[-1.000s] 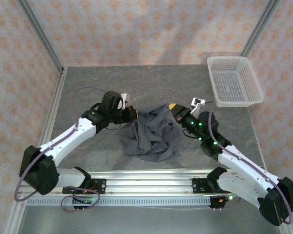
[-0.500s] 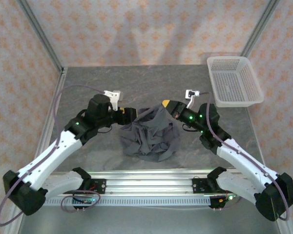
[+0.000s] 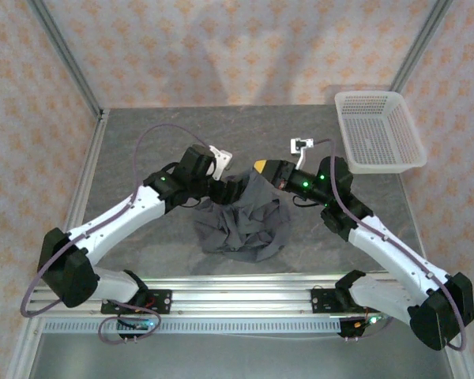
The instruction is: Fold the inside-out t-shirt
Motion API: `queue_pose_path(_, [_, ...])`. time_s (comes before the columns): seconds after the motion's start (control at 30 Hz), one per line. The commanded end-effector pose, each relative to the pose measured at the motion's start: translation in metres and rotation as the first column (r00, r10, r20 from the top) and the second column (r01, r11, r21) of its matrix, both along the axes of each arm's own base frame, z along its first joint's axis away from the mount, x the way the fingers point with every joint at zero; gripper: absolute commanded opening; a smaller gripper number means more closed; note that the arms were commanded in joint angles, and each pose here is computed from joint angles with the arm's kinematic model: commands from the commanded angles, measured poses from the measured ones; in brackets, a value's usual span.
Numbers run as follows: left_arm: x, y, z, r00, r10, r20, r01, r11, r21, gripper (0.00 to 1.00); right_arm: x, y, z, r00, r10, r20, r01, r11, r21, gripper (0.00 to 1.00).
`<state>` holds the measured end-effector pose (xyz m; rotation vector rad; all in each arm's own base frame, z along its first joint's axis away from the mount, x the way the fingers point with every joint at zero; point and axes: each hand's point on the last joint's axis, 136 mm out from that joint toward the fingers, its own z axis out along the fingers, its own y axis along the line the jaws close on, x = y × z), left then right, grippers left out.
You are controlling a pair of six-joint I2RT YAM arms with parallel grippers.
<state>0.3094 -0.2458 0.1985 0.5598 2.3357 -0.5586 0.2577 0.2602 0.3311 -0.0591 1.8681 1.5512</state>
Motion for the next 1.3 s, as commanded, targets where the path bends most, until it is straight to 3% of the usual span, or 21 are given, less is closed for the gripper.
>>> queue_pose_path(0.0, [0.023,-0.009,0.046,0.987,0.052,0.149,-0.039,0.996,-0.085,0.72,-0.01,0.004,0.017,0.997,0.064,0.047,-0.065,0.998,0.015,0.0])
queue_pose_path(0.07, [0.022,-0.018,0.052,0.987,0.019,0.158,0.001,0.992,-0.126,0.59,-0.012,0.003,0.016,0.997,0.067,0.048,-0.068,0.998,0.015,0.0])
queue_pose_path(0.13, [0.012,-0.035,0.06,0.986,-0.074,0.147,0.102,0.976,-0.192,0.27,-0.014,0.0,0.016,0.997,0.056,0.058,-0.057,0.998,0.017,0.0])
queue_pose_path(0.17, [0.006,-0.043,0.065,0.984,-0.117,0.136,0.146,0.962,-0.229,0.04,-0.013,-0.004,0.017,0.997,0.041,0.067,-0.042,0.999,0.017,0.0])
queue_pose_path(0.2, [0.0,-0.049,0.072,0.981,-0.15,0.126,0.18,0.945,-0.272,0.0,-0.011,-0.011,0.016,0.997,0.016,0.07,-0.016,1.0,0.012,0.0])
queue_pose_path(0.33, [-0.023,-0.054,0.121,0.969,-0.233,0.083,0.242,0.831,-0.5,0.0,0.012,-0.062,-0.012,0.984,-0.172,0.039,0.174,0.984,-0.043,0.0])
queue_pose_path(0.43, [-0.031,-0.05,0.156,0.975,-0.219,0.026,0.188,0.763,-0.618,0.0,0.029,-0.09,-0.068,0.953,-0.299,0.049,0.302,0.92,-0.249,0.0])
queue_pose_path(0.53, [-0.039,-0.052,0.178,0.972,-0.235,-0.007,0.162,0.69,-0.706,0.0,0.045,-0.109,-0.1,0.904,-0.425,0.043,0.416,0.855,-0.311,0.05])
queue_pose_path(0.6, [-0.036,-0.049,0.178,0.978,-0.206,-0.021,0.131,0.693,-0.709,0.0,0.049,-0.117,-0.1,0.877,-0.479,0.034,0.467,0.834,-0.295,0.28])
queue_pose_path(0.67, [-0.032,-0.046,0.167,0.984,-0.172,-0.043,0.097,0.726,-0.681,0.0,0.042,-0.12,-0.088,0.872,-0.488,0.037,0.476,0.829,-0.293,0.4])
queue_pose_path(0.77, [-0.027,-0.046,0.149,0.985,-0.156,-0.078,0.067,0.752,-0.655,0.0,0.015,-0.121,-0.071,0.864,-0.502,0.045,0.492,0.821,-0.288,0.44])
queue_pose_path(0.93, [-0.025,-0.054,0.138,0.977,-0.192,-0.097,0.083,0.754,-0.652,0.0,-0.029,-0.067,-0.037,0.941,-0.316,0.118,0.333,0.927,-0.171,0.45])
queue_pose_path(1.13, [-0.032,-0.054,0.128,0.975,-0.205,-0.088,0.116,0.803,-0.585,0.0,-0.008,-0.004,-0.006,0.991,-0.136,0.019,0.137,0.98,-0.143,0.64])
queue_pose_path(1.23, [-0.034,-0.053,0.127,0.974,-0.209,-0.09,0.118,0.802,-0.585,0.0,0.01,0.009,-0.015,0.989,-0.145,-0.01,0.141,0.974,-0.177,0.64])
queue_pose_path(1.27, [-0.034,-0.053,0.129,0.974,-0.209,-0.083,0.121,0.8,-0.588,0.0,0.016,0.008,-0.021,0.986,-0.168,-0.005,0.163,0.965,-0.206,0.57])
